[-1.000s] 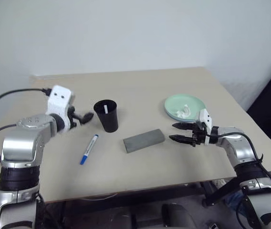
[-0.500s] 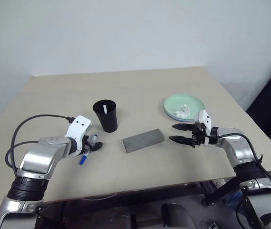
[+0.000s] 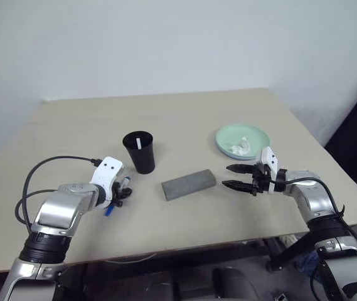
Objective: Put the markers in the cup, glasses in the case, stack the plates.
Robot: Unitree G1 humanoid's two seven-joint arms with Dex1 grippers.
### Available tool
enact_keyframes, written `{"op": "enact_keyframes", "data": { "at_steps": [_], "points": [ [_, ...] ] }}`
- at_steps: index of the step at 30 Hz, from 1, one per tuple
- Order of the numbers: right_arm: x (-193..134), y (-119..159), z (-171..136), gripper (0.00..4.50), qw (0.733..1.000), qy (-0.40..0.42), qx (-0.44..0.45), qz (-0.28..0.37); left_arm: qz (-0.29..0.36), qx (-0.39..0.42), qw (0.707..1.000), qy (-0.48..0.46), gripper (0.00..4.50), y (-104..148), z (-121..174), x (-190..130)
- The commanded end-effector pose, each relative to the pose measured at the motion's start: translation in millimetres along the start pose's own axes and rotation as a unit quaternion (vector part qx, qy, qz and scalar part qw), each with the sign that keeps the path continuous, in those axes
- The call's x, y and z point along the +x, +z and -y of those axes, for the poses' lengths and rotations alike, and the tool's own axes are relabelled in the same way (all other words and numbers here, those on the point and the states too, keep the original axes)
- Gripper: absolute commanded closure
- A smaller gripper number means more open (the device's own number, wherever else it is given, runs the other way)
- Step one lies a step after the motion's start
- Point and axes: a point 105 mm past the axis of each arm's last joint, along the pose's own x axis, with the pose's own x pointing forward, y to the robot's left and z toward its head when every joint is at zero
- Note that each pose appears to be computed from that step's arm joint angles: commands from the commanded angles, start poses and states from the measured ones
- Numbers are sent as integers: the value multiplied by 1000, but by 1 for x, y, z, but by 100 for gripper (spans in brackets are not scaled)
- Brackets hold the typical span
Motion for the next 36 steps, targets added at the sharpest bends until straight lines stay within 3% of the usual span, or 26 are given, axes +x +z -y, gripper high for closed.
{"op": "enact_keyframes", "data": {
  "at_steps": [1,3,7,12,17,20,22,25,30,36],
  "points": [
    [-2,16,7,148,999,-8,-29,14,-3,1,1000,24,389,-3,-10,-2],
    [-2,16,7,148,999,-8,-29,13,-3,1,1000,27,436,-3,-11,-3],
    [-2,16,7,148,999,-8,-31,13,21,27,999,22,436,8,-10,-7],
    [-1,17,8,148,999,-8,-32,12,92,101,989,-61,436,32,21,-20],
    [0,18,10,148,999,-8,-34,11,184,179,950,-178,436,56,73,-42],
    [1,18,11,148,999,-9,-35,12,264,200,924,-191,436,81,85,-52],
    [1,19,12,148,999,-10,-36,12,301,191,916,-184,436,95,85,-54],
    [1,19,13,148,999,-11,-37,12,396,157,895,-133,436,138,76,-58],
    [1,20,13,148,999,-13,-39,13,493,95,864,-19,436,194,43,-62],
    [1,21,14,148,999,-19,-41,16,526,112,840,73,436,214,21,-53]
  ]
}}
